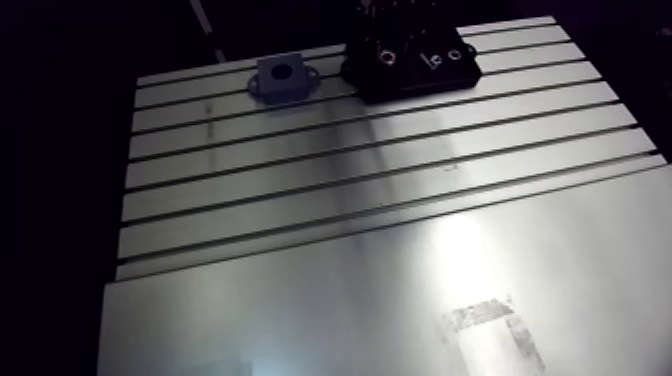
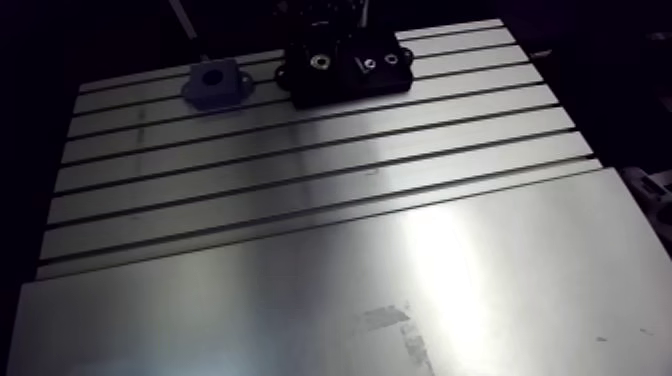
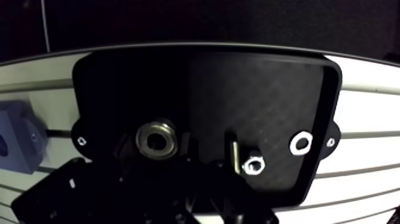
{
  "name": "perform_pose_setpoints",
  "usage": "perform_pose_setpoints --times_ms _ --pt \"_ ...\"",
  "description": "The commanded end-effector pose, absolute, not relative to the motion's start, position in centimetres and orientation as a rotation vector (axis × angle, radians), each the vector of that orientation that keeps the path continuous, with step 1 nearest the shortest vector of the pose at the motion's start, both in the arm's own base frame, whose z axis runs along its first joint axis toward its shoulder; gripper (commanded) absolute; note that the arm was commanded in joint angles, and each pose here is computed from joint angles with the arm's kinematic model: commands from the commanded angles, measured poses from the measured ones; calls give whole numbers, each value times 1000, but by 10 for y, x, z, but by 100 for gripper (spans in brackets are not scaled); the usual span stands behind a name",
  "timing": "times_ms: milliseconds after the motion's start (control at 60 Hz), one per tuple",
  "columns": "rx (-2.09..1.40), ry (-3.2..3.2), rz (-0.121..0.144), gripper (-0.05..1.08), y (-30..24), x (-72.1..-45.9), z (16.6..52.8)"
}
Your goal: Pick up the bearing and press it into the housing until flush.
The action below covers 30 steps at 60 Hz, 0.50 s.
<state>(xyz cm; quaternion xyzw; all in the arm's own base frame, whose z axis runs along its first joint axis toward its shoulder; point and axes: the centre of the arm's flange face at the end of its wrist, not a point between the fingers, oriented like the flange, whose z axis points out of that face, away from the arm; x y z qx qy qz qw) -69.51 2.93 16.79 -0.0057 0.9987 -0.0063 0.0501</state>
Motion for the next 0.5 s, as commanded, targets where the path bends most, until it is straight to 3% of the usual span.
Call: perform_pose_setpoints --times_ms 17,117,500 --pt "-21 3054 -10 49 30 -697 169" --pt "-22 3043 20 51 31 -696 164" --pt "-26 3053 24 53 30 -697 170"
